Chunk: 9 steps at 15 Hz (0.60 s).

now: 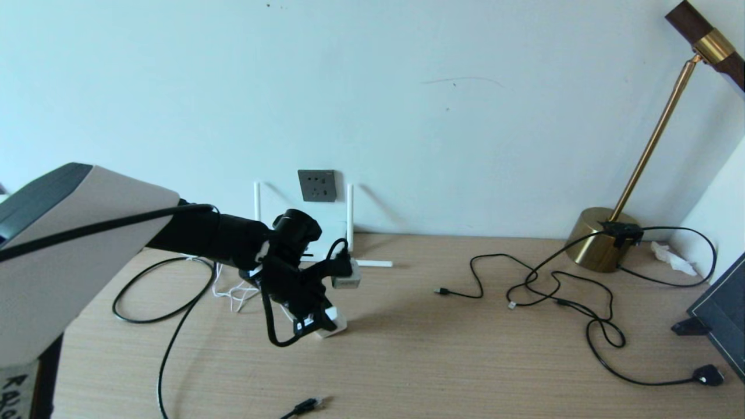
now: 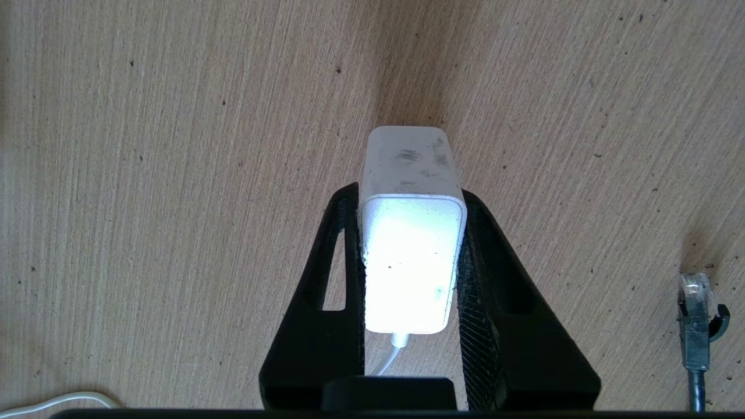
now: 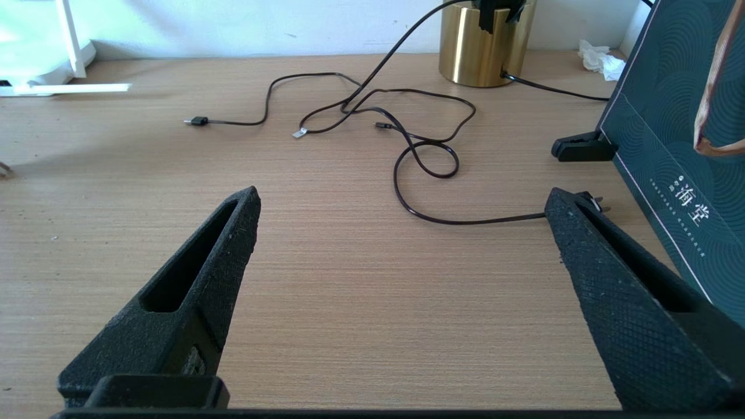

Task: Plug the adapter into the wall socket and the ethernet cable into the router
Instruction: Pick up plug

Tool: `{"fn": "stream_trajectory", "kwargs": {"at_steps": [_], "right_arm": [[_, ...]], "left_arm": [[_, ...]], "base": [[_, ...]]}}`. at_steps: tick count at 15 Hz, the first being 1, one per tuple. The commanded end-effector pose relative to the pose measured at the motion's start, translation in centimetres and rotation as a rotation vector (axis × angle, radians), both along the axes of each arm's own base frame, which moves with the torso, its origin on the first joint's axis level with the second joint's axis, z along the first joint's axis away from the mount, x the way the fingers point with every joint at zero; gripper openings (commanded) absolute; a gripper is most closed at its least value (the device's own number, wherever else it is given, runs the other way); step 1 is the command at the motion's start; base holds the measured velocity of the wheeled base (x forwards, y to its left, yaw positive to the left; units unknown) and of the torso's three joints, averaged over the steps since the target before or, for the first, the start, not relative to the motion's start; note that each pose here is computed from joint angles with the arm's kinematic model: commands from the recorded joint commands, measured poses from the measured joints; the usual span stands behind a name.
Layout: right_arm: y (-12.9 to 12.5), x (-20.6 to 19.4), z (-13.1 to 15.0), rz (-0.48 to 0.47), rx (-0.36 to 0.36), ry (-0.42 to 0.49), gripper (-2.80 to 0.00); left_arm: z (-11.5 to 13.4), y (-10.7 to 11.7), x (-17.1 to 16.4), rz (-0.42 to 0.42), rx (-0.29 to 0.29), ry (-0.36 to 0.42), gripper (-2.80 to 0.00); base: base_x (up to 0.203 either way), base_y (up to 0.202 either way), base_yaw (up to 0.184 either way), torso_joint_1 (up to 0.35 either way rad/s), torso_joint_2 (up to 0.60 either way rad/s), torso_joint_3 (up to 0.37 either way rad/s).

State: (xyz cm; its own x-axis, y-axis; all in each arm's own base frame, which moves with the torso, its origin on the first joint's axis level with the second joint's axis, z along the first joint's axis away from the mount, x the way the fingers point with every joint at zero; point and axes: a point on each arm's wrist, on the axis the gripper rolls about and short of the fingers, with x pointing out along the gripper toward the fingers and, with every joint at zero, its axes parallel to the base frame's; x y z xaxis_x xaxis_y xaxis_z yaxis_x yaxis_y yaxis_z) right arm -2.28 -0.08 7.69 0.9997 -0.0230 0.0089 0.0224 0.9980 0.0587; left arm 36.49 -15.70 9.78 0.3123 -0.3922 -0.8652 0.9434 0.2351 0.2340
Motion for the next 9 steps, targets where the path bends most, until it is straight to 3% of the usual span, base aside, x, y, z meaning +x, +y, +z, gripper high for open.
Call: {"fn": "stream_trajectory", "kwargs": {"at_steps": [1, 4, 6, 9], "right_arm": [[0.0, 0.0, 0.0, 0.000, 0.000, 0.001, 0.00], [0.0, 0.0, 0.0, 0.000, 0.000, 0.001, 0.00], [0.0, 0.0, 0.0, 0.000, 0.000, 0.001, 0.00], [0.0, 0.0, 0.0, 0.000, 0.000, 0.001, 0.00]], "left_arm": [[0.0, 0.1, -0.2, -0.005, 0.002, 0.003, -2.80], [0.3, 0.2, -0.6, -0.006, -0.003, -0.001, -2.80], [2.8, 0.6, -1.3, 0.000, -0.036, -0.055, -2.80], [8.5, 1.4, -3.6, 0.108, -0.215, -0.105, -2.80]], "base": [[0.000, 0.000, 0.000, 0.000, 0.00, 0.000], [0.000, 0.000, 0.000, 0.000, 0.00, 0.000], [0.000, 0.000, 0.000, 0.000, 0.00, 0.000], [0.000, 0.000, 0.000, 0.000, 0.00, 0.000]]}}
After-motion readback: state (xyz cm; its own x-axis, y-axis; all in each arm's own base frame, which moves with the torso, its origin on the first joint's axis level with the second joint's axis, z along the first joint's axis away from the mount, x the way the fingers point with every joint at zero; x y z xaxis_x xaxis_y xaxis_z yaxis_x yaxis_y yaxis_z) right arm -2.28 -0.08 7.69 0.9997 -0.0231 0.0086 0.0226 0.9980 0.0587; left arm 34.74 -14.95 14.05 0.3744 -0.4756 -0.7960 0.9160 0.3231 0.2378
